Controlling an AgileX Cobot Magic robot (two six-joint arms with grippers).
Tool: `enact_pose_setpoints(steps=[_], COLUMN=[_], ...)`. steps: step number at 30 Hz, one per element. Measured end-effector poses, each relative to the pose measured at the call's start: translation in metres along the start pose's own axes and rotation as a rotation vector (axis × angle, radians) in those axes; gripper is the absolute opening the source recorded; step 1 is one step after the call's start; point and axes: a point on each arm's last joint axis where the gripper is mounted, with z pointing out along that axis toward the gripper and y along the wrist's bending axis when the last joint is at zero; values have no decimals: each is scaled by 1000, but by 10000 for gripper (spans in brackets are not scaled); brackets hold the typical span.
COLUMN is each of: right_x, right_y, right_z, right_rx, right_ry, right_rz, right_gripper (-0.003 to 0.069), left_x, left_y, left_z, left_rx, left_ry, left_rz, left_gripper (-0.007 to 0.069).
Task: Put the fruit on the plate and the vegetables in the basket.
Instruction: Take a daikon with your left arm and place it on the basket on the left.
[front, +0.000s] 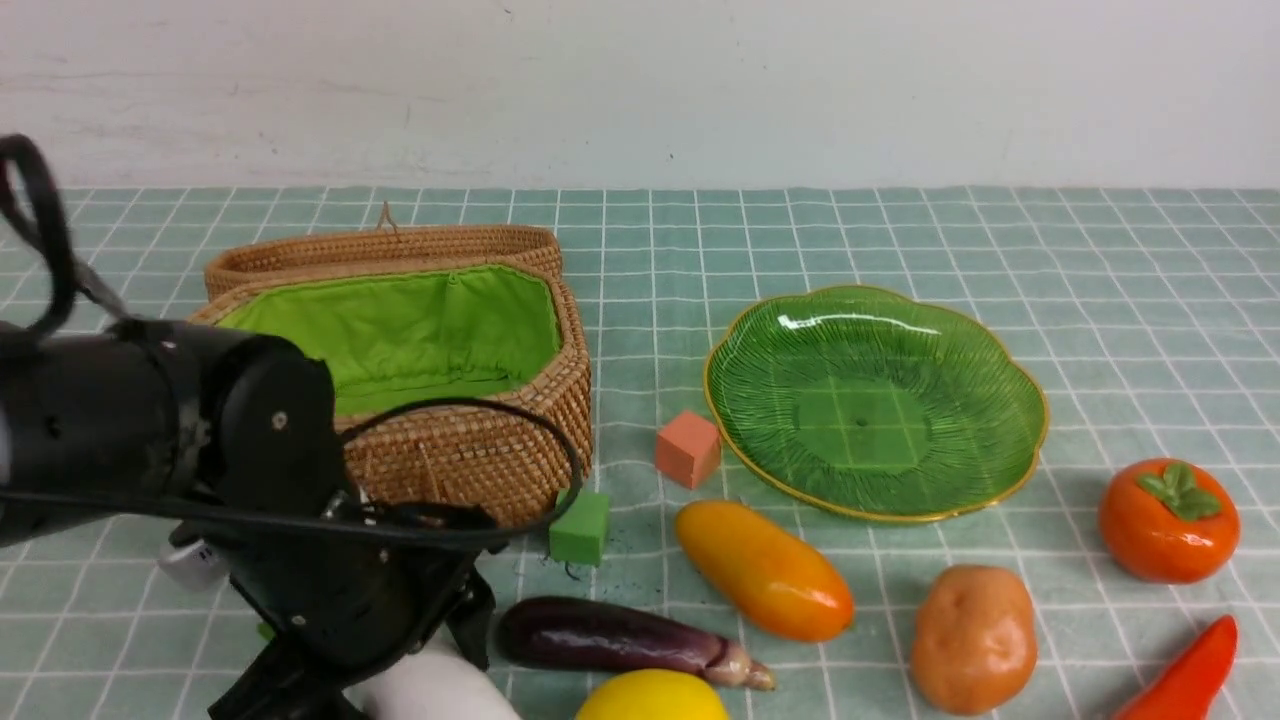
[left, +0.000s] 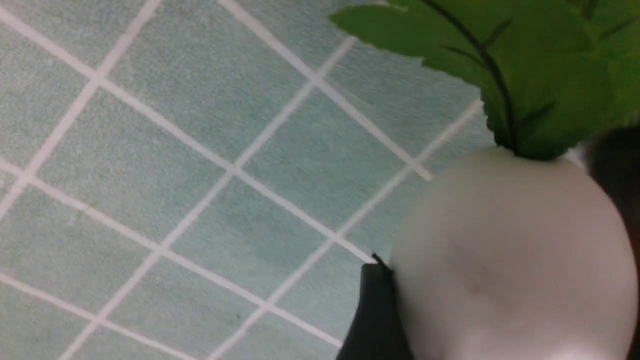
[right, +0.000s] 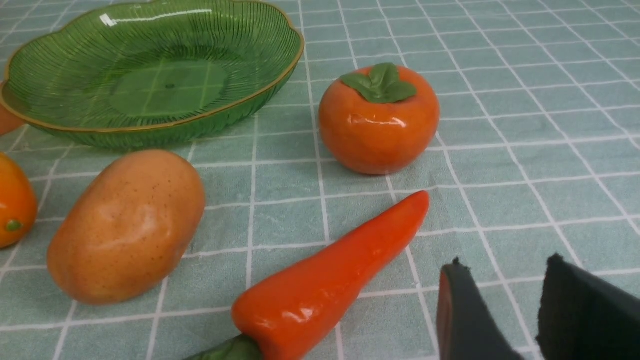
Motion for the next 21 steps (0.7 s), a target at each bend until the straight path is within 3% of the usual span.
enact_pose_setpoints(steps=[5,9,14,21], right_x=[0,0,0,0], right_y=[0,0,0,0], right_z=[0,0,0,0], right_rx=[0,0,0,0], right_ry=[0,0,0,0], right_rz=[0,0,0,0], right_gripper=[242,242,242,242], left_x=[1,-28,-78,-129], left_y=[-4,-12,-11,-36], left_z=[-61,-111,-145,-117], left_rx=[222,372,451,483], left_ry=[-93,-205,-329,-342], left_rz=[6,-73,-239,-414], left_gripper=[518,518,518,518])
